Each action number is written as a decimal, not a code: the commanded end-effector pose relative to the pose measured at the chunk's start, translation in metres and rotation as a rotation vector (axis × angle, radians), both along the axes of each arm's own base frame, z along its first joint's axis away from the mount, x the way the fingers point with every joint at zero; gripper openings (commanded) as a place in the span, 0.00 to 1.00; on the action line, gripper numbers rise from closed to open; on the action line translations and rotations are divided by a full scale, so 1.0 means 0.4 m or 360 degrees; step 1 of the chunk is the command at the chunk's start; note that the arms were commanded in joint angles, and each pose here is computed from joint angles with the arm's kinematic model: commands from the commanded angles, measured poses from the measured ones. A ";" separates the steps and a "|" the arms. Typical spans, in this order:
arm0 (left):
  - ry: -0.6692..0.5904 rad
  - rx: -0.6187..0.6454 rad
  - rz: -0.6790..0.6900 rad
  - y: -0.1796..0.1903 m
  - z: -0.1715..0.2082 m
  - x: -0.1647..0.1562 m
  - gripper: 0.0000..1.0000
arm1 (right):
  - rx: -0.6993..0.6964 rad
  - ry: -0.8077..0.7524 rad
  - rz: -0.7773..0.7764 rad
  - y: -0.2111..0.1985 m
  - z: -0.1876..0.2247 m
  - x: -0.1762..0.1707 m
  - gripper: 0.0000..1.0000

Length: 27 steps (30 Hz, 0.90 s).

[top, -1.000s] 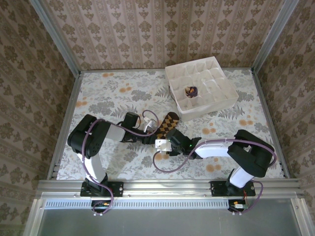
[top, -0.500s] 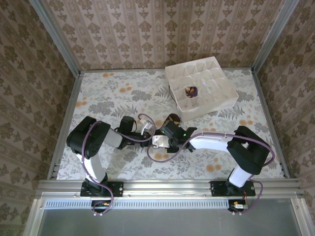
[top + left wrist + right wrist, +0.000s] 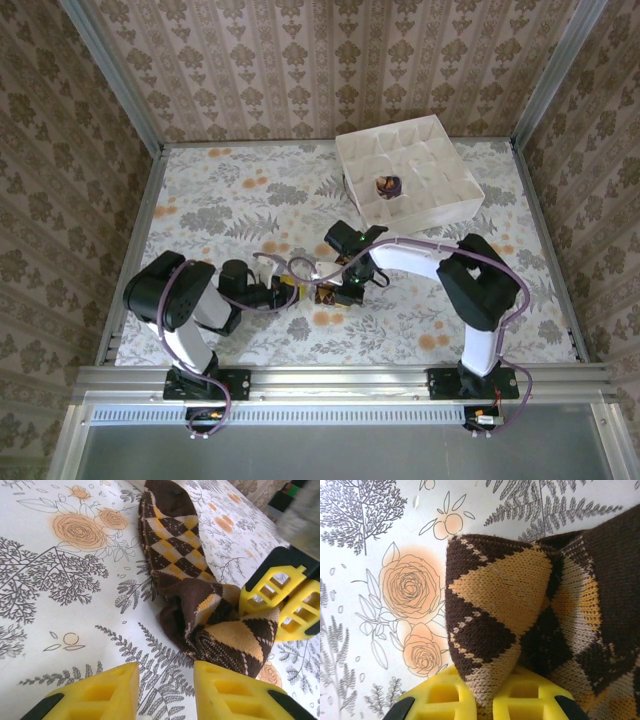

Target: Roll the socks

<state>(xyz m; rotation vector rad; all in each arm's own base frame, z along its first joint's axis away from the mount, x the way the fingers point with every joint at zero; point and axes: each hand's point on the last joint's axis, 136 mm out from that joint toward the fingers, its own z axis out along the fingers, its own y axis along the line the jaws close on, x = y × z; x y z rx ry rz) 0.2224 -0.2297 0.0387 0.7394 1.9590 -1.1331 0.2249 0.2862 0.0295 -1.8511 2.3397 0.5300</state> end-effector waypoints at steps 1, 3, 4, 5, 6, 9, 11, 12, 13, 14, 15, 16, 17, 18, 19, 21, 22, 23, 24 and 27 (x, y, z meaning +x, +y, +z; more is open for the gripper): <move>-0.0381 0.0031 -0.0055 -0.010 0.052 0.008 0.35 | -0.0060 0.0382 -0.0062 -0.027 -0.007 -0.074 0.00; -0.0501 0.0059 -0.0156 -0.033 0.058 -0.024 0.36 | -0.0043 0.0456 -0.0101 -0.027 -0.005 -0.065 0.00; -0.0555 0.0079 -0.0179 -0.039 0.059 -0.033 0.37 | -0.0034 0.0490 -0.0122 -0.027 -0.003 -0.061 0.00; -0.0601 0.0095 -0.0200 -0.044 0.060 -0.042 0.39 | -0.0028 0.0524 -0.0139 -0.027 -0.003 -0.058 0.00; -0.0652 0.0105 -0.0218 -0.050 0.064 -0.049 0.40 | -0.0022 0.0562 -0.0156 -0.027 -0.002 -0.056 0.00; -0.0800 0.0156 -0.0250 -0.062 0.073 -0.064 0.42 | -0.0017 0.0642 -0.0212 -0.027 -0.005 -0.042 0.00; -0.0886 0.0196 -0.0255 -0.066 0.077 -0.069 0.44 | -0.0019 0.0690 -0.0241 -0.028 -0.010 -0.036 0.00; -0.0924 0.0210 -0.0266 -0.069 0.079 -0.073 0.46 | -0.0019 0.0715 -0.0257 -0.027 -0.011 -0.034 0.00; -0.0950 0.0226 -0.0278 -0.072 0.079 -0.075 0.48 | -0.0024 0.0734 -0.0269 -0.028 -0.014 -0.032 0.00; -0.0983 0.0245 -0.0303 -0.078 0.078 -0.080 0.49 | -0.0031 0.0753 -0.0290 -0.029 -0.018 -0.029 0.00; -0.1006 0.0269 -0.0326 -0.083 0.076 -0.082 0.50 | -0.0031 0.0772 -0.0300 -0.029 -0.019 -0.027 0.00; -0.1016 0.0290 -0.0356 -0.090 0.073 -0.086 0.50 | -0.0034 0.0787 -0.0309 -0.030 -0.021 -0.025 0.00; -0.1025 0.0318 -0.0394 -0.098 0.069 -0.090 0.51 | -0.0038 0.0804 -0.0319 -0.031 -0.023 -0.024 0.00; -0.1031 0.0348 -0.0433 -0.106 0.065 -0.093 0.52 | -0.0040 0.0816 -0.0327 -0.032 -0.026 -0.022 0.00; -0.1035 0.0379 -0.0466 -0.112 0.062 -0.095 0.52 | -0.0037 0.0824 -0.0333 -0.032 -0.025 -0.020 0.00; -0.1028 0.0446 -0.0539 -0.122 0.054 -0.098 0.54 | -0.0034 0.0842 -0.0347 -0.033 -0.025 -0.017 0.00; -0.1019 0.0474 -0.0563 -0.124 0.051 -0.096 0.54 | -0.0032 0.0850 -0.0353 -0.034 -0.026 -0.015 0.00; -0.1006 0.0503 -0.0585 -0.125 0.046 -0.095 0.55 | -0.0026 0.0861 -0.0353 -0.034 -0.024 -0.016 0.00; -0.0996 0.0526 -0.0612 -0.126 0.041 -0.094 0.55 | -0.0020 0.0871 -0.0344 -0.033 -0.022 -0.018 0.00; -0.0954 0.0569 -0.0691 -0.125 0.015 -0.101 0.55 | -0.0020 0.0895 -0.0349 -0.034 -0.023 -0.019 0.00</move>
